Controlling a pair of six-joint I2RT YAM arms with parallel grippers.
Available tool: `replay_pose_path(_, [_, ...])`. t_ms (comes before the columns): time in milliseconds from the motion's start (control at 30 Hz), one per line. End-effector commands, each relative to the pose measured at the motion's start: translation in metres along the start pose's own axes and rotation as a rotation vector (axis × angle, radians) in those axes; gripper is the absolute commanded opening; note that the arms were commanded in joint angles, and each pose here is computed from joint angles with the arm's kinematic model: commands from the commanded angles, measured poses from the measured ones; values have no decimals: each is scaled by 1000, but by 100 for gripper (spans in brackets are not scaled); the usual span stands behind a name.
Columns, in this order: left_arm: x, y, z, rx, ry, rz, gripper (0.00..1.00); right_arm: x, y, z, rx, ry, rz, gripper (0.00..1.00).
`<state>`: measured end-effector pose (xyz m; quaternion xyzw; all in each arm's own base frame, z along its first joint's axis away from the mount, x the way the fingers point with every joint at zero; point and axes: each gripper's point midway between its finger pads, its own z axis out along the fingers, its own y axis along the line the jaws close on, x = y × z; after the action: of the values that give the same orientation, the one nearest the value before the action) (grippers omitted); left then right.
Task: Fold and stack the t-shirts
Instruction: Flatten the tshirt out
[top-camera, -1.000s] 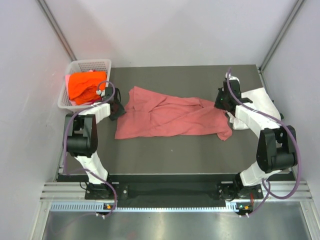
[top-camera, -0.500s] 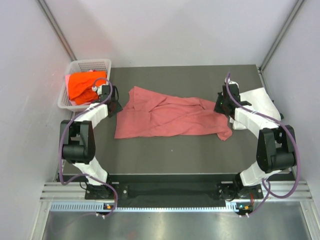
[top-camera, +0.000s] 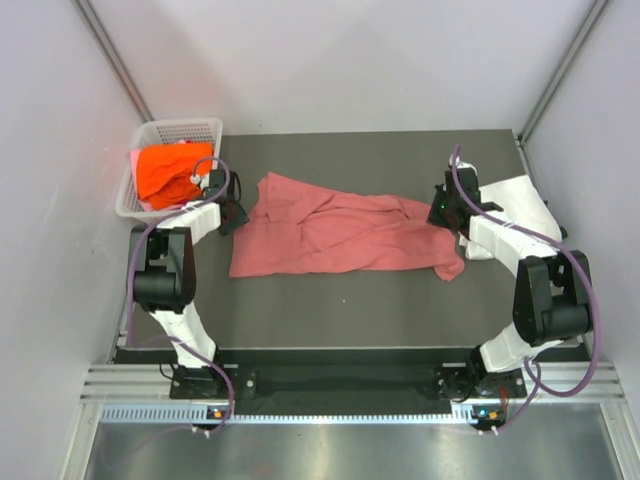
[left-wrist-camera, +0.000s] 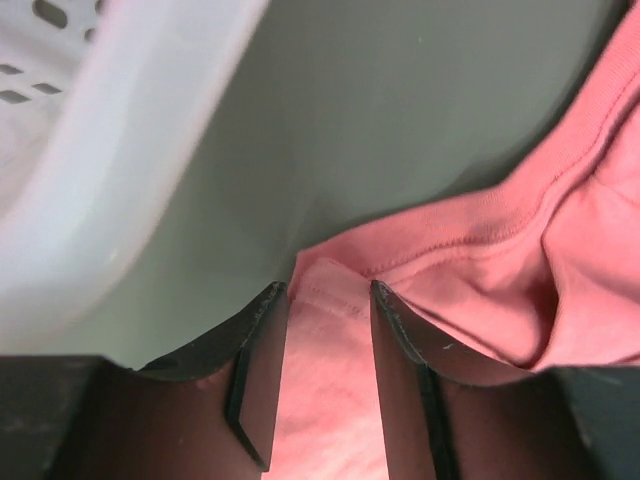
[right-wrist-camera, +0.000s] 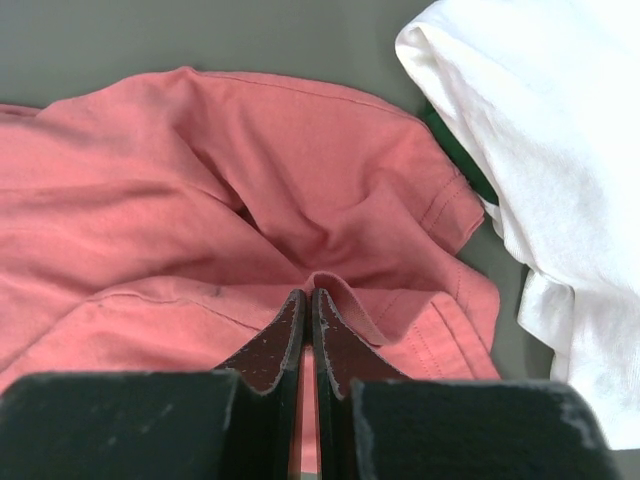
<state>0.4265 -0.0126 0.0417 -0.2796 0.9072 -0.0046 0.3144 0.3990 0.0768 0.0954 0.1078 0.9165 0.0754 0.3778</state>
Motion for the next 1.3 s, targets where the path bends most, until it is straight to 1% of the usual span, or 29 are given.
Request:
replay_pose_path(0, [-14, -12, 6, 30, -16, -17, 44, -17, 14, -3, -43, -49, 7, 0])
replay_pose_path(67, [-12, -12, 7, 31, -10, -14, 38, -17, 14, -3, -46, -48, 5, 0])
replay_pose_path(100, [-12, -12, 7, 31, -10, -14, 33, -16, 14, -2, -46, -46, 7, 0])
replay_pose_path(133, [-12, -11, 7, 28, -13, -15, 26, -16, 14, -2, -44, -46, 5, 0])
replay_pose_path(200, [-15, -10, 3, 29, -26, -12, 22, -17, 15, -2, -48, -45, 5, 0])
replay_pose_path(233, [-16, -9, 2, 26, -30, -10, 17, -17, 14, -2, -45, -45, 5, 0])
replay_pose_path(300, [-17, -8, 0, 24, -33, -5, 10, -17, 14, -3, -44, -47, 7, 0])
replay_pose_path(367, [-18, -7, -3, 21, -40, -6, 0, -17, 14, -3, -45, -48, 7, 0])
replay_pose_path(567, [-29, -7, -27, 41, -81, -13, 0, -23, 14, -11, -43, -67, 11, 0])
replay_pose_path(733, [-47, -16, -63, 103, -132, -19, 0, -37, 8, -23, -28, -99, 25, 0])
replay_pose_path(933, [-88, -37, -127, 224, -242, -39, 0, -80, 9, -53, -53, -178, 43, 0])
replay_pose_path(1000, [-107, -48, -152, 282, -296, -57, 0, -97, 14, -65, -84, -210, 47, 0])
replay_pose_path(1033, [-112, -53, -160, 306, -303, -59, 0, -104, 18, -70, -100, -222, 48, 0])
replay_pose_path(1067, [-119, -57, -166, 321, -313, -67, 0, -120, 24, -79, -121, -254, 48, 0])
replay_pose_path(1100, [-139, -67, -186, 355, -352, -76, 0, -125, 29, -84, -144, -250, 46, 0])
replay_pose_path(1133, [-142, -69, -193, 360, -344, -72, 0, -133, 34, -91, -163, -261, 46, 0])
replay_pose_path(1167, [-147, -76, -198, 378, -335, -69, 0, -153, 42, -106, -185, -301, 45, 0])
replay_pose_path(1200, [-169, -86, -226, 426, -388, -73, 0, -157, 44, -116, -194, -303, 43, 0])
replay_pose_path(1267, [-183, -92, -259, 472, -427, -68, 0, -179, 54, -144, -230, -360, 41, 0])
